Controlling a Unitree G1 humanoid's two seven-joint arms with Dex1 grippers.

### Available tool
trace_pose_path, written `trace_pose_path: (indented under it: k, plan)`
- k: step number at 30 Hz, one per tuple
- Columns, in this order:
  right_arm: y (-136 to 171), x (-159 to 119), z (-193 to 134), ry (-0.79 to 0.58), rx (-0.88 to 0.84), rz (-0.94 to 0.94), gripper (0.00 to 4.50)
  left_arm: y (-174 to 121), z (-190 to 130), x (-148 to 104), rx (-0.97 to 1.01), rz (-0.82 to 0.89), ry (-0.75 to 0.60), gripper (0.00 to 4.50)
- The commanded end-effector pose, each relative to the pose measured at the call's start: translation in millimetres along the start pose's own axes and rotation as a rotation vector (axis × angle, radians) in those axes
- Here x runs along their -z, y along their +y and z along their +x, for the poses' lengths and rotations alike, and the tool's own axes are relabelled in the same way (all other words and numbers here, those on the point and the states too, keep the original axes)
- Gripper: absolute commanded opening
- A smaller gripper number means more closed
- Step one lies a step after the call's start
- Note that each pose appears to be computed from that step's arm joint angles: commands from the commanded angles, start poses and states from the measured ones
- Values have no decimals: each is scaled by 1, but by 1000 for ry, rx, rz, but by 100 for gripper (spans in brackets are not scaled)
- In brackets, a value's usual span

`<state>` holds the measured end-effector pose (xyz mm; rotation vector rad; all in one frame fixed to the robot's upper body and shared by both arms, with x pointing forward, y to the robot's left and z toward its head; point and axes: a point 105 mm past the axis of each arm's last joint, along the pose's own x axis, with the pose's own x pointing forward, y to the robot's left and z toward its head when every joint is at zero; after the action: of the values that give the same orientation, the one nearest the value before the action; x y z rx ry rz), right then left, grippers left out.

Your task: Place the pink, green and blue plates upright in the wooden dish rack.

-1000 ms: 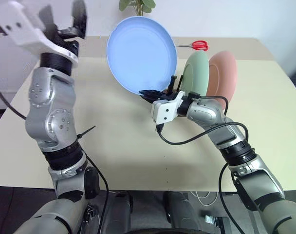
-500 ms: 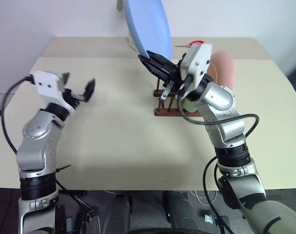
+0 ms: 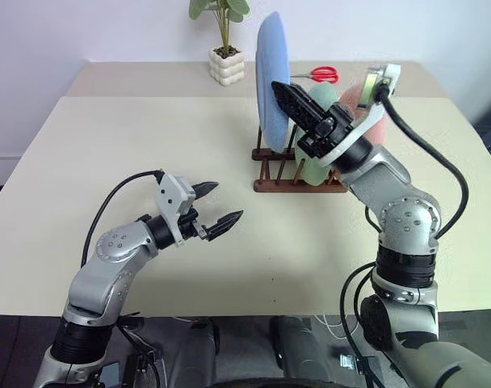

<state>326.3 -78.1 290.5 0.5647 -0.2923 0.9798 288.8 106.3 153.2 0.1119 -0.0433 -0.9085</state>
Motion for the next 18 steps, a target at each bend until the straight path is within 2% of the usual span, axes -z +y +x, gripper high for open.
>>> trace_pose_path:
  k: [1,11,18]
  plan:
    - [5,-14,3,-30,-14,1,0,-4,0,-15,21,36,-41,448]
    - [-20,1,5,57,111,51,0,-6,0,-14,9,34,-41,448]
    - [-27,-1,6,32,155,106,0,-5,0,-14,0,39,-41,448]
